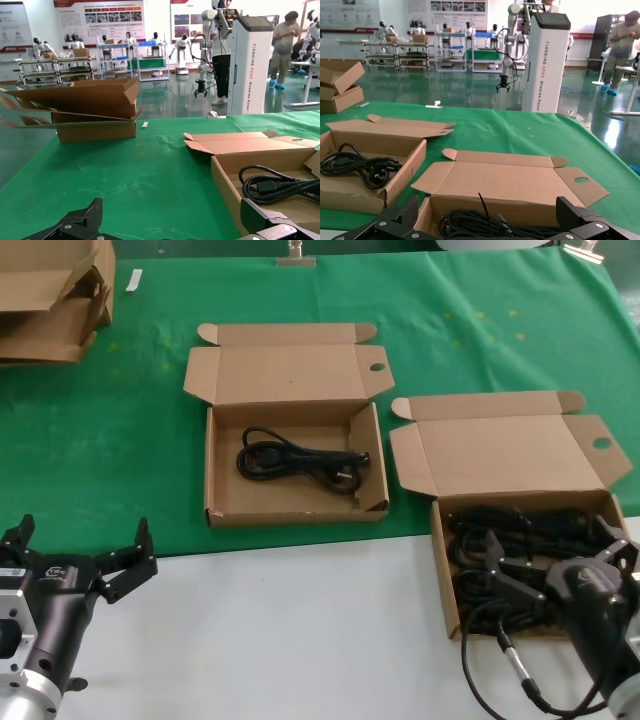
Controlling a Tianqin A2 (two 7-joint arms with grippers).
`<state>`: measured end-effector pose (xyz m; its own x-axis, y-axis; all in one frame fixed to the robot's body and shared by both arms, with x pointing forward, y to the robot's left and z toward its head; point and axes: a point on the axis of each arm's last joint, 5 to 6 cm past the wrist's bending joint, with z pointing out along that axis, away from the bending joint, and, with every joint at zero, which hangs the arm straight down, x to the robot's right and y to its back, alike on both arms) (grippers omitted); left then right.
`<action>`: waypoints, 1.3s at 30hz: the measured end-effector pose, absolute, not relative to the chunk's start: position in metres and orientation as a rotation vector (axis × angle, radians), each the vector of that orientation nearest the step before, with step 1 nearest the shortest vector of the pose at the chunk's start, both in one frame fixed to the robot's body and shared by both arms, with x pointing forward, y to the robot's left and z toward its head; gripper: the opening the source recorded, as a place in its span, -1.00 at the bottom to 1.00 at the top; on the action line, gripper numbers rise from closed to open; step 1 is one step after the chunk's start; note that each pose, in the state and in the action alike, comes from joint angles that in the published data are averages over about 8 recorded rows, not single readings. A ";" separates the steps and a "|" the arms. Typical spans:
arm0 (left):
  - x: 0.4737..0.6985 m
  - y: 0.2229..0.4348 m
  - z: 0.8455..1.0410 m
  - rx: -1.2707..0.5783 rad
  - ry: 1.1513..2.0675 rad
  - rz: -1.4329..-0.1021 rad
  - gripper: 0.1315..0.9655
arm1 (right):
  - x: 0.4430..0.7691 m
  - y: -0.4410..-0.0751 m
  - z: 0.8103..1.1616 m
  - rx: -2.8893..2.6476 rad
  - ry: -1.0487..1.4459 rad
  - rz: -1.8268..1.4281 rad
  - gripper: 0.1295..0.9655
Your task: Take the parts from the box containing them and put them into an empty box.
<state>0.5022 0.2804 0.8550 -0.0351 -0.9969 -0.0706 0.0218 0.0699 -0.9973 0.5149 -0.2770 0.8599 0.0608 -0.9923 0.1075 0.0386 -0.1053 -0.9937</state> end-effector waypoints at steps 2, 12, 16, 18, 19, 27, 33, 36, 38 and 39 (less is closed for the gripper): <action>0.502 0.280 0.855 -1.125 1.253 -1.193 1.00 | 0.515 -0.277 0.860 -1.290 1.084 -1.256 1.00; 0.502 0.280 0.855 -1.125 1.253 -1.193 1.00 | 0.515 -0.277 0.860 -1.290 1.084 -1.256 1.00; 0.502 0.280 0.855 -1.125 1.253 -1.193 1.00 | 0.515 -0.277 0.860 -1.290 1.084 -1.256 1.00; 0.502 0.280 0.855 -1.125 1.253 -1.193 1.00 | 0.515 -0.277 0.860 -1.290 1.084 -1.256 1.00; 0.502 0.280 0.855 -1.125 1.253 -1.193 1.00 | 0.515 -0.277 0.860 -1.290 1.084 -1.256 1.00; 0.502 0.280 0.855 -1.125 1.253 -1.193 1.00 | 0.515 -0.277 0.860 -1.290 1.084 -1.256 1.00; 0.502 0.280 0.855 -1.125 1.253 -1.193 1.00 | 0.515 -0.277 0.860 -1.290 1.084 -1.256 1.00; 0.502 0.280 0.855 -1.125 1.253 -1.193 1.00 | 0.515 -0.277 0.860 -1.290 1.084 -1.256 1.00; 0.502 0.280 0.855 -1.125 1.253 -1.193 1.00 | 0.515 -0.277 0.860 -1.290 1.084 -1.256 1.00; 0.502 0.280 0.855 -1.125 1.253 -1.193 1.00 | 0.515 -0.277 0.860 -1.290 1.084 -1.256 1.00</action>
<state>0.5022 0.2804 0.8550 -0.0351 -0.9969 -0.0706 0.0218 0.0699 -0.9973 0.5149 -0.2770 0.8599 0.0608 -0.9923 0.1075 0.0386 -0.1053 -0.9937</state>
